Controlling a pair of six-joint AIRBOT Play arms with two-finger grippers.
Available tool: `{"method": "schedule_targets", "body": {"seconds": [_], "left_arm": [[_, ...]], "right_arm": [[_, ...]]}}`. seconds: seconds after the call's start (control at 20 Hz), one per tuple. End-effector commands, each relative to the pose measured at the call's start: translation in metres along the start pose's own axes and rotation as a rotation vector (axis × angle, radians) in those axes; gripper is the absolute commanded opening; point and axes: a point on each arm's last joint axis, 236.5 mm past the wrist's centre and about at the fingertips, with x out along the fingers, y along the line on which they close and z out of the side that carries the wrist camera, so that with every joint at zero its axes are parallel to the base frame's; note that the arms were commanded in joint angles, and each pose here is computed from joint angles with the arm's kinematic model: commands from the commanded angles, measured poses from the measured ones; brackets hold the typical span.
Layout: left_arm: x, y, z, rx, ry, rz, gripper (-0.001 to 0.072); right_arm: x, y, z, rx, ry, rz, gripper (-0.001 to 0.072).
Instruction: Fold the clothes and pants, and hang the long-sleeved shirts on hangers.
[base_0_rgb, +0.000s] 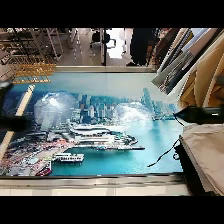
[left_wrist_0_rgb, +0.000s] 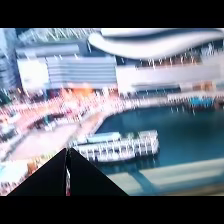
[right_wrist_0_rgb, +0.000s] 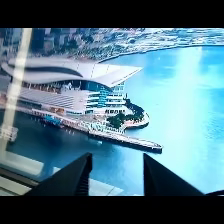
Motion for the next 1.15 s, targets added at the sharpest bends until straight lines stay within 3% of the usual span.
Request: {"method": "schedule_targets", "body": {"seconds": [0.0, 0.05, 0.1, 0.45, 1.1], "left_arm": [[-0.039, 0.013, 0.075, -0.024, -0.375, 0.079, 0.0011], [-0.042, 0.009, 0.083, -0.036, -0.412, 0.057, 0.0012], [-0.04, 0.008, 0.084, -0.042, -0.413, 0.048, 0.0012], [-0.021, 0.01, 0.077, -0.058, -0.346, 0.041, 0.0012], [-0.02, 0.01, 0.076, -0.059, -0.344, 0.041, 0.0013]], "right_arm": [[0.045, 0.025, 0.018, -0.282, -0.037, -0.129, 0.0196], [0.047, 0.026, 0.039, -0.332, -0.118, -0.174, 0.007], [0.045, 0.031, 0.058, -0.358, -0.2, -0.192, 0.0016], [0.014, 0.041, 0.134, -0.367, -0.552, -0.23, 0.0014], [0.013, 0.041, 0.136, -0.367, -0.563, -0.231, 0.0014]]}}
